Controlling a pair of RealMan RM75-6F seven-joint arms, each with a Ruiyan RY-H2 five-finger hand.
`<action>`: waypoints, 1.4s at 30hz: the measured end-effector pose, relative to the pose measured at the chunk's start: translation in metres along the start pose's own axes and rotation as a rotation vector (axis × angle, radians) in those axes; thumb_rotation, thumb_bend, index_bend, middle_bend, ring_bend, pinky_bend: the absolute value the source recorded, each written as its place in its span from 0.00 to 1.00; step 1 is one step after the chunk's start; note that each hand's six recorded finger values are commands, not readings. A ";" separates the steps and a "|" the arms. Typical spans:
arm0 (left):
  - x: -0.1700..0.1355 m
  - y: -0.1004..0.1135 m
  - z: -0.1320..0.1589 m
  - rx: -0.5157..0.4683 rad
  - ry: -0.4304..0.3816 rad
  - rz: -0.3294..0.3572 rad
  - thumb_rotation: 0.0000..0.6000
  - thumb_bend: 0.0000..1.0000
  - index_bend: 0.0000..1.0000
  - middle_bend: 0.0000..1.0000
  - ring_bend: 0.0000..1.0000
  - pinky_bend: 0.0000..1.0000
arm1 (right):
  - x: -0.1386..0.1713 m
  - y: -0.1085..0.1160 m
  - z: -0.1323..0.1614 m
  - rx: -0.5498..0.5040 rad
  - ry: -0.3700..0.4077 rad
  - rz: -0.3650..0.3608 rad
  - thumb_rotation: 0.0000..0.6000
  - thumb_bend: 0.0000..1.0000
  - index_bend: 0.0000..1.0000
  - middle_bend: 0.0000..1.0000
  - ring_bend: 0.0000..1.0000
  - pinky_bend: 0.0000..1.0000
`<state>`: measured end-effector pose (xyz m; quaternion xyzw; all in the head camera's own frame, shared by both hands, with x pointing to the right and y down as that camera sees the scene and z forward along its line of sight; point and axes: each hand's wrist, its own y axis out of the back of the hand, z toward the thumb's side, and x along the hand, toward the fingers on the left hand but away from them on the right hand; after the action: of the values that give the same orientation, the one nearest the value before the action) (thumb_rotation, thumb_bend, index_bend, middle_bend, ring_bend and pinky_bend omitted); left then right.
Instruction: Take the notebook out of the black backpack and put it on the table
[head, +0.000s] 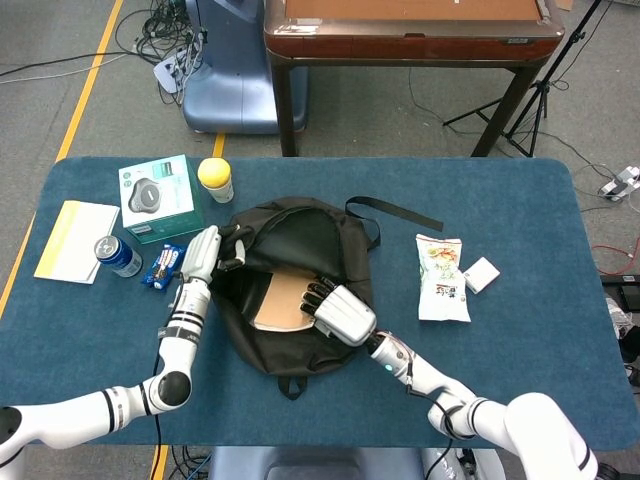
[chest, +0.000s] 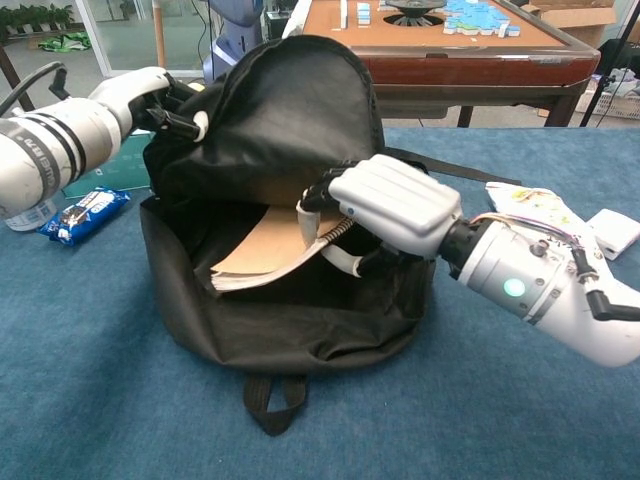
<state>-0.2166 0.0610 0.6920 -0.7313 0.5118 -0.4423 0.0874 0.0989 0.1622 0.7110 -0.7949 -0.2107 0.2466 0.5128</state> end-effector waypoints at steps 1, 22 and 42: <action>-0.001 0.000 0.000 0.002 -0.004 -0.002 1.00 0.59 0.73 0.50 0.47 0.31 | 0.003 0.006 0.000 -0.008 0.006 -0.011 1.00 0.49 0.68 0.43 0.30 0.26; -0.029 -0.014 0.002 0.064 -0.064 -0.071 1.00 0.58 0.66 0.48 0.47 0.31 | 0.102 0.168 -0.016 -0.136 -0.060 -0.272 1.00 0.49 0.72 0.46 0.36 0.29; -0.070 -0.008 0.015 0.230 -0.150 -0.210 1.00 0.25 0.04 0.09 0.07 0.16 | 0.179 0.222 -0.070 -0.028 -0.310 -0.236 1.00 0.49 0.72 0.46 0.36 0.30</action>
<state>-0.2064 0.1176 0.6486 -0.7969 0.3707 -0.4486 0.1620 0.3009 0.1328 0.5003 -0.7241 -0.3825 0.3013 0.4884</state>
